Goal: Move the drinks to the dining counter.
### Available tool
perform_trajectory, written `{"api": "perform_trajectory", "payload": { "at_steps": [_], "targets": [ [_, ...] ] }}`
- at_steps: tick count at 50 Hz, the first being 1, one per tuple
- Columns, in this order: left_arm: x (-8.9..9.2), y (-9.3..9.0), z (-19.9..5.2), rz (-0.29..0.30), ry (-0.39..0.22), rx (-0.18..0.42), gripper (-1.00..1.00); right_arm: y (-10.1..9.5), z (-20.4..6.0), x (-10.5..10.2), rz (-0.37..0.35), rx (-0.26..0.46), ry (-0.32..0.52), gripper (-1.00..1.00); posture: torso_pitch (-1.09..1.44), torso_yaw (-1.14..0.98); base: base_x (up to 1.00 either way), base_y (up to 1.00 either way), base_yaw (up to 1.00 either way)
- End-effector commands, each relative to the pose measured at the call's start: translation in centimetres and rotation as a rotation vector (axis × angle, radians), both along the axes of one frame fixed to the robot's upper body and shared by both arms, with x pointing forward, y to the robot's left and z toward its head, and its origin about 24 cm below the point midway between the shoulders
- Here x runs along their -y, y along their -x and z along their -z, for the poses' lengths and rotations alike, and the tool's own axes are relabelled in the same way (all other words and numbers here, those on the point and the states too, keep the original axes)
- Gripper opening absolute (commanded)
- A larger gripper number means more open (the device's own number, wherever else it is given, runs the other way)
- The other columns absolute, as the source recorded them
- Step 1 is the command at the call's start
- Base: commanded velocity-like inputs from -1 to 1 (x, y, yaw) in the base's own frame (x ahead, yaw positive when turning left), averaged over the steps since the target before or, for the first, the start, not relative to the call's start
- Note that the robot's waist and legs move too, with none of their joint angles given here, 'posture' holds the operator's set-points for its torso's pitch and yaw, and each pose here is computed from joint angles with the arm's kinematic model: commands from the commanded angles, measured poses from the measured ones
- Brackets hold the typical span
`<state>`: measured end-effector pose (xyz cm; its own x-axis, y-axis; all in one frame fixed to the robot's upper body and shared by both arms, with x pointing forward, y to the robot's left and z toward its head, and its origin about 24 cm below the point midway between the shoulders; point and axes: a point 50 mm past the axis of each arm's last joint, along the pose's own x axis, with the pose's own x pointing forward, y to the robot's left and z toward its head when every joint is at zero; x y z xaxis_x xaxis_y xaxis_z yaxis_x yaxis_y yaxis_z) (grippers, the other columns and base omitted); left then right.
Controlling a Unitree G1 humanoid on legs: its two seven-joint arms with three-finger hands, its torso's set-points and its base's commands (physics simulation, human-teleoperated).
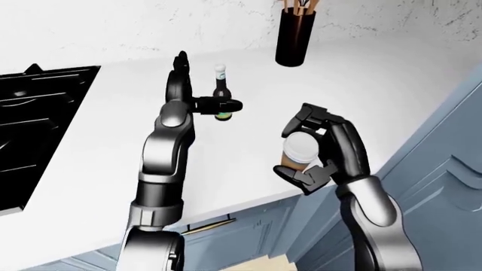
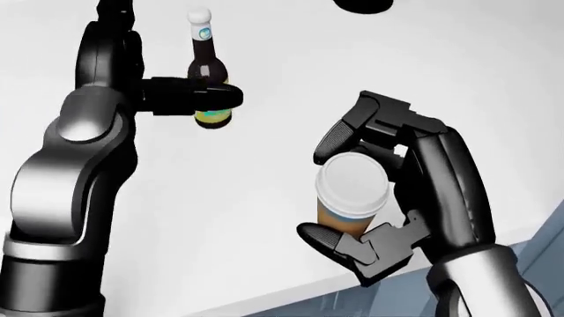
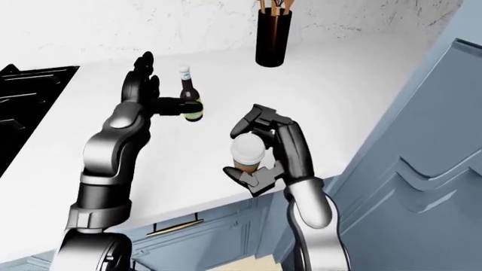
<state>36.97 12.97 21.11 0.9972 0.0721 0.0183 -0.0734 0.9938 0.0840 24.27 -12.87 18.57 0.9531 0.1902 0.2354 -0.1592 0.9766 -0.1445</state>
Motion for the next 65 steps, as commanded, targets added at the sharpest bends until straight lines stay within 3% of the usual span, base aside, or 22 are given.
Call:
{"api": "perform_trajectory", "payload": {
  "at_steps": [1,4,14,29,33,37,45,50,51,53,61,65],
  "targets": [
    [0.5,-0.1,-2.7,0.023,0.003,0.12,1.0,0.5,-1.6,-0.2,-0.011,0.096,-0.006,-1.0,0.0,0.0,0.0,0.0,0.0],
    [0.7,-0.5,-2.7,0.019,0.018,0.117,1.0,0.5,-1.5,-0.2,-0.011,0.095,-0.007,-1.0,0.0,0.0,0.0,0.0,0.0],
    [1.9,-1.7,-1.1,0.051,-0.031,0.082,1.0,0.4,-1.0,-0.5,-0.017,0.087,-0.005,-1.0,0.0,0.0,0.0,0.0,0.0],
    [2.6,-2.8,0.1,0.062,-0.051,0.055,1.0,0.5,-0.9,-0.6,-0.023,0.087,-0.006,-1.0,0.0,0.0,0.0,0.0,0.0],
    [2.7,-2.9,0.3,0.067,-0.059,0.048,0.87,0.5,-0.9,-0.7,-0.025,0.087,-0.006,-1.0,0.0,0.0,0.0,0.0,0.0],
    [3.1,-2.8,0.3,0.078,-0.064,0.049,0.42,0.4,-0.8,-0.7,-0.025,0.084,-0.006,-1.0,0.0,0.0,0.0,0.0,0.0],
    [3.4,-2.6,1.0,0.074,-0.083,0.06,0.02,0.6,-0.6,-0.7,-0.027,0.082,-0.006,-1.0,0.0,0.0,0.0,0.0,0.0],
    [3.3,-2.6,0.9,0.072,-0.082,0.065,-0.43,0.5,-0.6,-0.7,-0.029,0.081,-0.006,-1.0,0.0,0.0,0.0,0.0,0.0],
    [3.3,-2.6,0.8,0.074,-0.081,0.067,-0.69,0.6,-0.5,-0.7,-0.029,0.08,-0.007,-1.0,0.0,0.0,0.0,0.0,0.0],
    [3.3,-2.6,0.8,0.072,-0.078,0.07,-1.0,0.6,-0.4,-0.8,-0.031,0.079,-0.006,-1.0,0.0,0.0,0.0,0.0,0.0],
    [3.1,-2.2,0.6,0.063,-0.064,0.073,-1.0,0.5,-0.2,-0.6,-0.026,0.073,-0.01,-1.0,0.0,0.0,0.0,0.0,0.0],
    [3.6,-1.0,-0.8,0.091,-0.105,0.097,-1.0,0.4,-0.3,-0.5,-0.02,0.072,-0.017,-1.0,0.0,0.0,0.0,0.0,0.0]
  ]
}}
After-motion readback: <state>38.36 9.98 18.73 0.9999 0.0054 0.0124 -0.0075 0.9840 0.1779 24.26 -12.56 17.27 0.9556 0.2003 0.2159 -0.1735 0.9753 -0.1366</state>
